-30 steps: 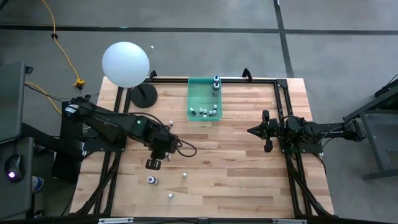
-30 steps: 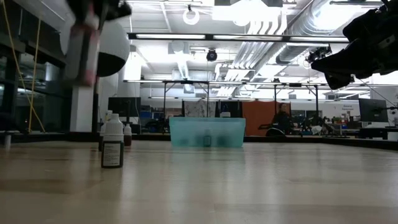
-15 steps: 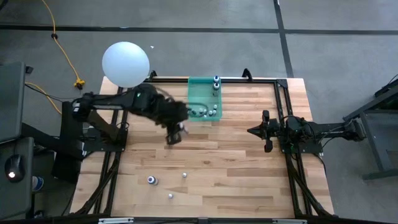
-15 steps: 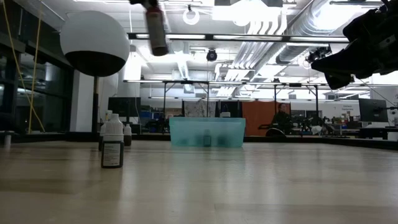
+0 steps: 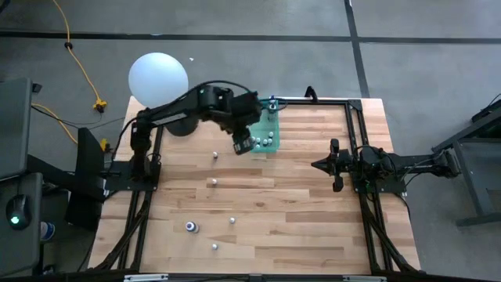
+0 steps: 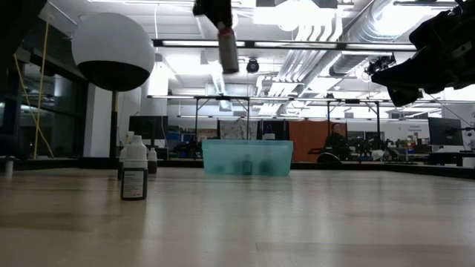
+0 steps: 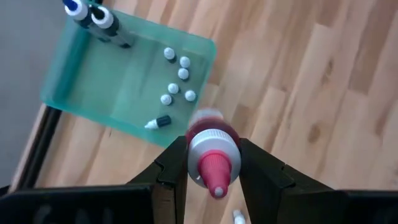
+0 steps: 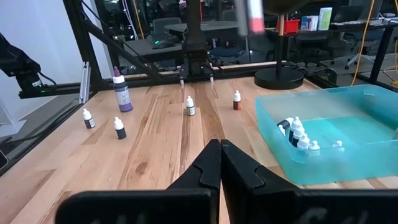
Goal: Pick & Place food coloring
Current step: Put the pink food coloring bottle into the light blue bin
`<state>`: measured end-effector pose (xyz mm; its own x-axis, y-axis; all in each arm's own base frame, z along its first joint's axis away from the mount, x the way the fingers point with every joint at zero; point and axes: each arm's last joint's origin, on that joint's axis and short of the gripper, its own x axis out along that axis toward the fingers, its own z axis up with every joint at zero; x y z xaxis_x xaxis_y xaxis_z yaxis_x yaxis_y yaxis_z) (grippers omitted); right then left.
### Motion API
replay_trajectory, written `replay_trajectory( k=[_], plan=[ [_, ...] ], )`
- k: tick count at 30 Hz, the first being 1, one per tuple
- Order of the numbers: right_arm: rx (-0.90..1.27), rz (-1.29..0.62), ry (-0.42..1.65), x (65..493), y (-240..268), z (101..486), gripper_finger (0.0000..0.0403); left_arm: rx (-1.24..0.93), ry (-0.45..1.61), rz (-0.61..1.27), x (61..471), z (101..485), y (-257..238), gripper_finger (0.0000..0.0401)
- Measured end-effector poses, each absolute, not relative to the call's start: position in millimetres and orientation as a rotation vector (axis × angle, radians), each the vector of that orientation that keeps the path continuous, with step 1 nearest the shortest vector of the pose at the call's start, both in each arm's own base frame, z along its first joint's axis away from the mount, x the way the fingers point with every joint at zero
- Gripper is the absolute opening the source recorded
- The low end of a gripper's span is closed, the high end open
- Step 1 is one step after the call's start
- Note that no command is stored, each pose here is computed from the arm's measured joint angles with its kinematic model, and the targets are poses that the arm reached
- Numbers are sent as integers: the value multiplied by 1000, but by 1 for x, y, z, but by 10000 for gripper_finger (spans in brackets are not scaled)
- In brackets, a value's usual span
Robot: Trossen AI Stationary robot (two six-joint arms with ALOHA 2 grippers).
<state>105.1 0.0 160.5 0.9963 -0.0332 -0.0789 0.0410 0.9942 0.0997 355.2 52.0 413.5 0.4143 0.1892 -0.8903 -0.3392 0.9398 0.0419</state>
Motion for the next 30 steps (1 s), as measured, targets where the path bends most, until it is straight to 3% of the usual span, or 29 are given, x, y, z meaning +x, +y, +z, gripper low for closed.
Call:
replay_trajectory(
  k=[10,30],
  plan=[
    [101,-41,77,105,0,160,0,-306,1094,557,380,377,112,101],
    [100,-44,104,107,0,158,0,-501,916,739,431,292,219,106]
  ],
)
